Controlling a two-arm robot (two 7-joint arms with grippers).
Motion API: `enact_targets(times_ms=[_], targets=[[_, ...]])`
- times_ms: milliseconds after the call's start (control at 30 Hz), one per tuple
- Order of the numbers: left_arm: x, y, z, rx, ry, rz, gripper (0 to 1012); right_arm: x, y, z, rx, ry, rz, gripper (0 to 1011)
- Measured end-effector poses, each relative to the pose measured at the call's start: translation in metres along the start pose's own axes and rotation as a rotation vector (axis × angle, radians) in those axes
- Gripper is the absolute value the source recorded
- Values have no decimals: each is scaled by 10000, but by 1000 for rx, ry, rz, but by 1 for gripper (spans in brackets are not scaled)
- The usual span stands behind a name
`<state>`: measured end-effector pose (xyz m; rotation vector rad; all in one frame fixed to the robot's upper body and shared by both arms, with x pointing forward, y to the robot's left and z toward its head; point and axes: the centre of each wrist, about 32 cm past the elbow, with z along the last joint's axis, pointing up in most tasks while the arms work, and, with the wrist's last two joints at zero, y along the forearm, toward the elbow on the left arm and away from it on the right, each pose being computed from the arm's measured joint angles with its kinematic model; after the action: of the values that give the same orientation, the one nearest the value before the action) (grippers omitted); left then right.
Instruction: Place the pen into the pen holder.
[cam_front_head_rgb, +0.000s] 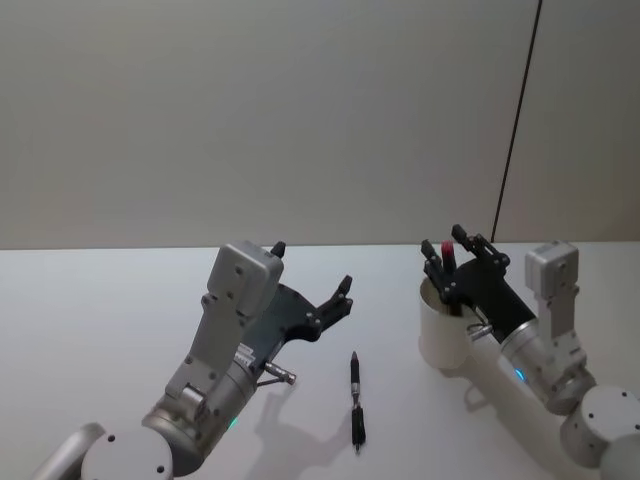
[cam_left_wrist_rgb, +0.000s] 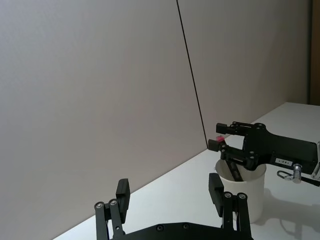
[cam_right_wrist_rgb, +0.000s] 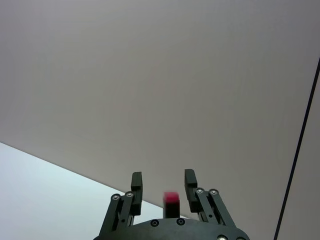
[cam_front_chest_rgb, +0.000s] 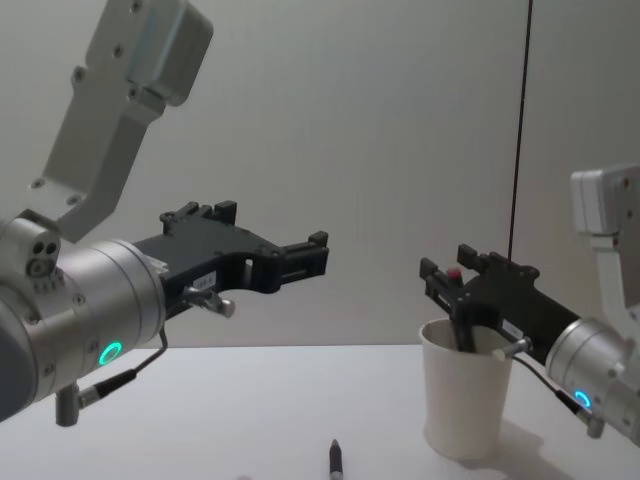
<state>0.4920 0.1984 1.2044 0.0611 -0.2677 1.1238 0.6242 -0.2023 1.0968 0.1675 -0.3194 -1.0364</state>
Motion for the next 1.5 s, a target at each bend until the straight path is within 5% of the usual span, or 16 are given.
enact_targets(times_ms=[600,1000,1500], targets=[[0,0,0,0,0,0,1004,-2,-6,-24,11,15,-9,1001],[0,0,0,0,0,0,1004,34,80,82,45,43,-34,1001],[0,0,0,0,0,0,1004,43,128,522,25,86,-93,1001]])
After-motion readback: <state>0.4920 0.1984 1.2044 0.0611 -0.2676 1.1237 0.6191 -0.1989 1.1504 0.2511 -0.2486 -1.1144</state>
